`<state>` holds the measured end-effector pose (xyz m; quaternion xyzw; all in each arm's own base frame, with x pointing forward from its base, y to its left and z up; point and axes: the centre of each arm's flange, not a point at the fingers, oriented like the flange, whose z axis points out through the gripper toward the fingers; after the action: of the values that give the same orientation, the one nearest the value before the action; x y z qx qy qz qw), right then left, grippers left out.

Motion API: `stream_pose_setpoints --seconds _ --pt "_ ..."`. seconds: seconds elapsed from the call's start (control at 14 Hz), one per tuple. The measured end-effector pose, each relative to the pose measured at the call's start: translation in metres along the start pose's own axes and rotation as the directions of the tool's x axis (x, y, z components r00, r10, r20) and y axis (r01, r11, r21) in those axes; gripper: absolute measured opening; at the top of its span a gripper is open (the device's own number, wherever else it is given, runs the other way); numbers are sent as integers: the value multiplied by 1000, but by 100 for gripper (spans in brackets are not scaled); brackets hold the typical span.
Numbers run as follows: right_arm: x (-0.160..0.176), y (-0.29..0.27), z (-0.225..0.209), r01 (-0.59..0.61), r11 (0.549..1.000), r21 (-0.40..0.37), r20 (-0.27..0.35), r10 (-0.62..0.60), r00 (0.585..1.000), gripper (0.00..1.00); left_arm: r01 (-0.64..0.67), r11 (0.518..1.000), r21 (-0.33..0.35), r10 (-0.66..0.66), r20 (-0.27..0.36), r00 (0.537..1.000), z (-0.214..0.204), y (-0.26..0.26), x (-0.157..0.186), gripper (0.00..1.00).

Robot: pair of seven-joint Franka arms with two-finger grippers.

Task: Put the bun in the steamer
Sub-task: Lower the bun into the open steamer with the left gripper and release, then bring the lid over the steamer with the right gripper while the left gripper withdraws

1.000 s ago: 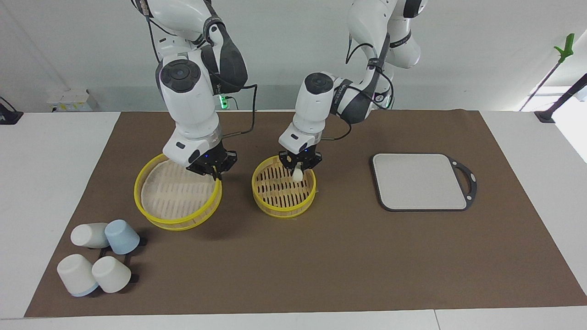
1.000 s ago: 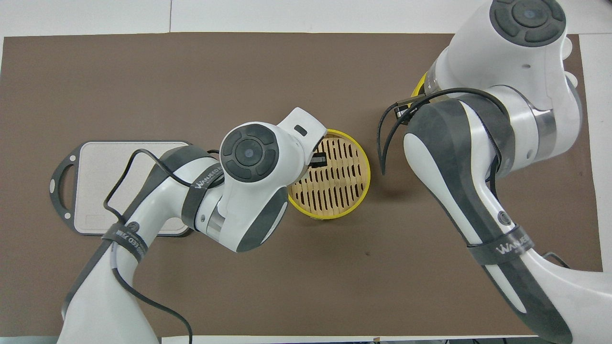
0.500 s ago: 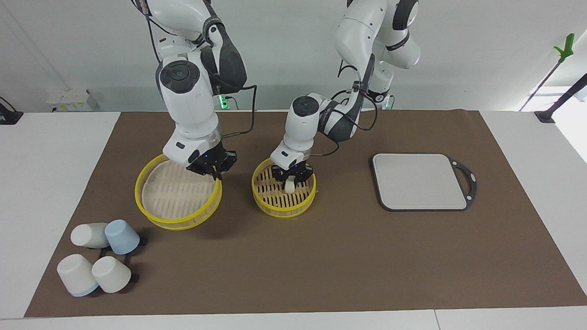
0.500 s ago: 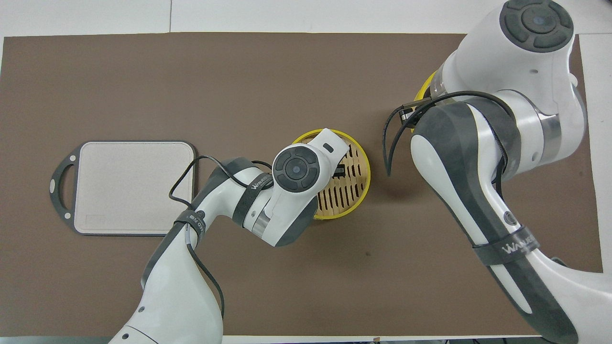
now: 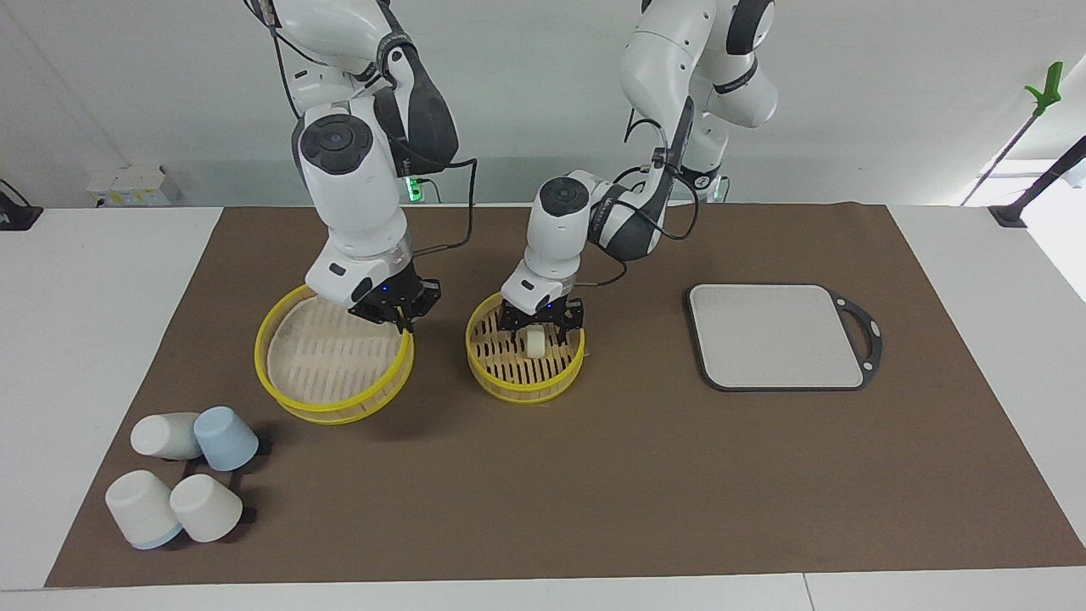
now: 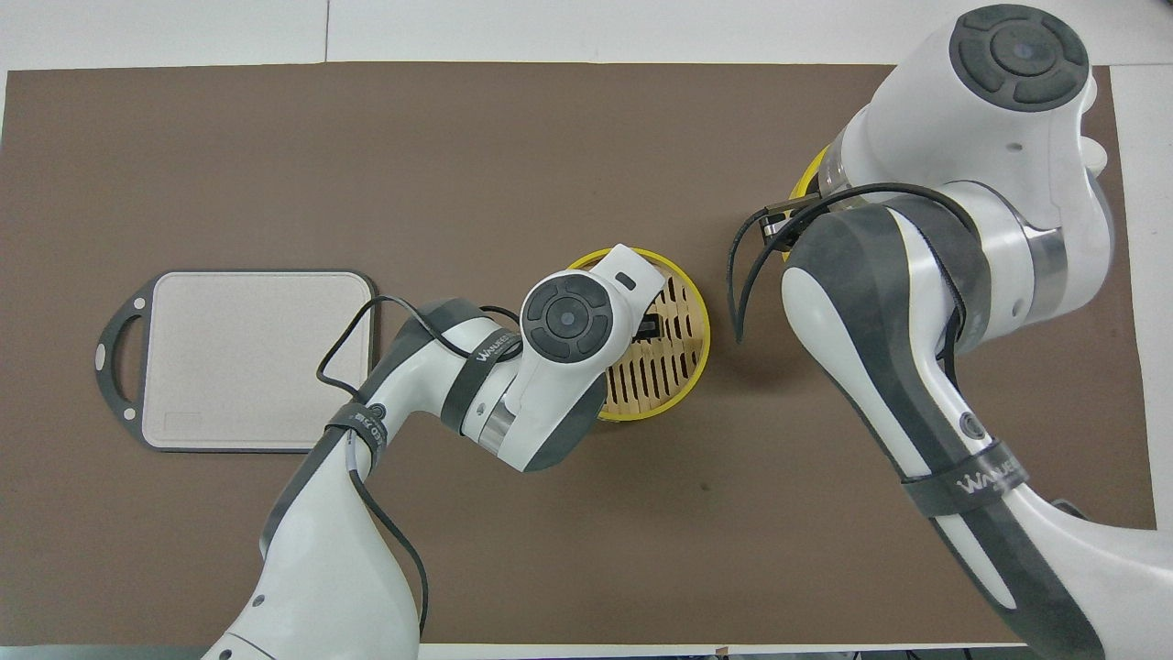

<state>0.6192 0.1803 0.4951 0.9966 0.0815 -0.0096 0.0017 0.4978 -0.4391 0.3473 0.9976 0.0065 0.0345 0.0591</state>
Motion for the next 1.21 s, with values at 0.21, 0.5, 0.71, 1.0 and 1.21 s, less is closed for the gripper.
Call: stream_pose_setpoints --seconds 0.21,0.5,0.71,1.0,1.21 --pt "-5 -24 -2 -44 999 3 -5 44 999 8 62 998 10 -63 25 998 -75 -46 24 100" --pt "-21 -126 -11 -132 990 40 -81 135 988 8 104 994 15 -105 48 993 -156 -118 41 100" --pt "-49 -221 -24 -157 985 71 -103 164 981 8 114 993 16 -115 59 992 -206 -190 52 100" --pt "-43 -288 9 -191 980 63 -90 196 976 8 89 995 41 -92 75 993 -254 -279 54 100" --pt "-30 -296 35 -188 981 55 -100 193 976 8 49 994 94 -55 63 996 -272 -319 55 100"
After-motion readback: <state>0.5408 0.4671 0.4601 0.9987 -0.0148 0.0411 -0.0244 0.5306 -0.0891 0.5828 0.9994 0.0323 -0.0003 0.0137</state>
